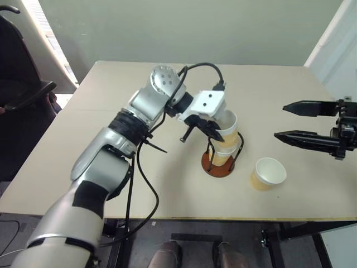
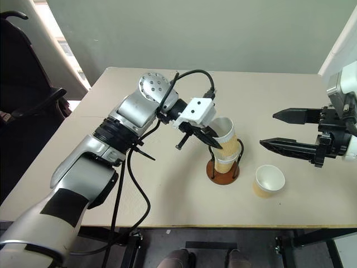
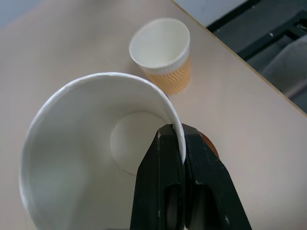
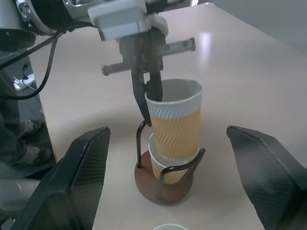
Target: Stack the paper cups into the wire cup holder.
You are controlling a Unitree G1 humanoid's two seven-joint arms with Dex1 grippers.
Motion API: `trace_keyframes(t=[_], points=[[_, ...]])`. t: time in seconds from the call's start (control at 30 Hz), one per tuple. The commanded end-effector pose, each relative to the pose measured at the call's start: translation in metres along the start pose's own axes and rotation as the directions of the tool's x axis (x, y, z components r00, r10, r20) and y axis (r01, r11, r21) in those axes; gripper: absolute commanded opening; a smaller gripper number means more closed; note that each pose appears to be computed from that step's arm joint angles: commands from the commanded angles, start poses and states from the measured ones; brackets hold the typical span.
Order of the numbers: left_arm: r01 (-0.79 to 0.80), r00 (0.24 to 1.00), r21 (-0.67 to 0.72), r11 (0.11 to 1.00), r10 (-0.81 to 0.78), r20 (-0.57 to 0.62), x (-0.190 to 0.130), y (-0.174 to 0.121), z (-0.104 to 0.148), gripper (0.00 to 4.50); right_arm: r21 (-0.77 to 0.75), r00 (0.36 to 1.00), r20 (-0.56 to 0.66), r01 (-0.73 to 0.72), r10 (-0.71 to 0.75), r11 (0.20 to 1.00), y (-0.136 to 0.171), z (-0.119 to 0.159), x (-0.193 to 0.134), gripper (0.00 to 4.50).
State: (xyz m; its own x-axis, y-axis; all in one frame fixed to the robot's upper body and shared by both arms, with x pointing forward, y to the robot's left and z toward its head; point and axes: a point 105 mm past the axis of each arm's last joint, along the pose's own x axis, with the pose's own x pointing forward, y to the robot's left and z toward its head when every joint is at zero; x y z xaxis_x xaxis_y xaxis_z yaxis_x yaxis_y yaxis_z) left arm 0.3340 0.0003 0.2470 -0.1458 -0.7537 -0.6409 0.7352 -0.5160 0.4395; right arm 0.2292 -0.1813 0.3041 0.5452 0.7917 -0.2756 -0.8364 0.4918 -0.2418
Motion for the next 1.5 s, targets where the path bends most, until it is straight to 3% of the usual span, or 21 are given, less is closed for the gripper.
trace_keyframes(t=[0.03, 0.17, 0.27, 0.63, 0.77, 0.9, 1.07, 1.27, 1.5], points=[[0.039, 0.999, 0.088, 0.995, -0.035, -0.038, -0.003, 0.003, 0.009, 0.04, -0.051, 0.999, 0.016, 0.030, -0.030, 0.998, 0.002, 0.010, -0.007, 4.04], [0.044, 0.997, 0.118, 0.992, -0.036, -0.073, 0.001, 0.005, 0.005, 0.04, -0.050, 0.999, 0.010, 0.033, -0.033, 0.998, 0.002, 0.008, -0.006, 4.04], [0.036, 0.996, 0.140, 0.989, -0.025, -0.082, 0.004, 0.009, 0.006, 0.67, -0.053, 0.999, 0.003, 0.035, -0.035, 0.998, 0.002, 0.006, -0.006, 4.04], [-0.037, 0.999, 0.181, 0.983, 0.036, 0.006, -0.005, 0.023, 0.035, 4.47, -0.099, 0.995, -0.057, 0.079, -0.085, 0.992, -0.005, -0.002, -0.004, 4.04], [-0.075, 0.995, 0.118, 0.990, 0.067, 0.069, -0.021, 0.020, 0.041, 4.47, -0.080, 0.992, -0.066, 0.100, -0.105, 0.992, -0.006, -0.005, -0.001, 4.04], [-0.134, 0.977, -0.031, 0.991, 0.137, 0.163, -0.049, 0.009, 0.035, 4.47, -0.028, 0.985, -0.149, 0.087, -0.090, 0.996, 0.005, -0.020, 0.011, 4.04], [-0.173, 0.929, -0.175, 0.969, 0.219, 0.298, -0.081, -0.017, 0.041, 4.47, -0.066, 0.963, -0.263, 0.046, -0.062, 0.997, 0.020, -0.039, 0.022, 4.04], [-0.288, 0.920, -0.293, 0.912, 0.349, 0.180, -0.101, -0.044, 0.014, 4.47, -0.056, 0.938, -0.345, 0.006, -0.025, 0.998, 0.035, -0.060, 0.029, 4.04], [-0.375, 0.890, -0.378, 0.846, 0.442, 0.107, -0.115, -0.057, -0.006, 4.47, -0.043, 0.882, -0.469, 0.018, -0.035, 0.999, 0.028, -0.088, 0.024, 4.04]])
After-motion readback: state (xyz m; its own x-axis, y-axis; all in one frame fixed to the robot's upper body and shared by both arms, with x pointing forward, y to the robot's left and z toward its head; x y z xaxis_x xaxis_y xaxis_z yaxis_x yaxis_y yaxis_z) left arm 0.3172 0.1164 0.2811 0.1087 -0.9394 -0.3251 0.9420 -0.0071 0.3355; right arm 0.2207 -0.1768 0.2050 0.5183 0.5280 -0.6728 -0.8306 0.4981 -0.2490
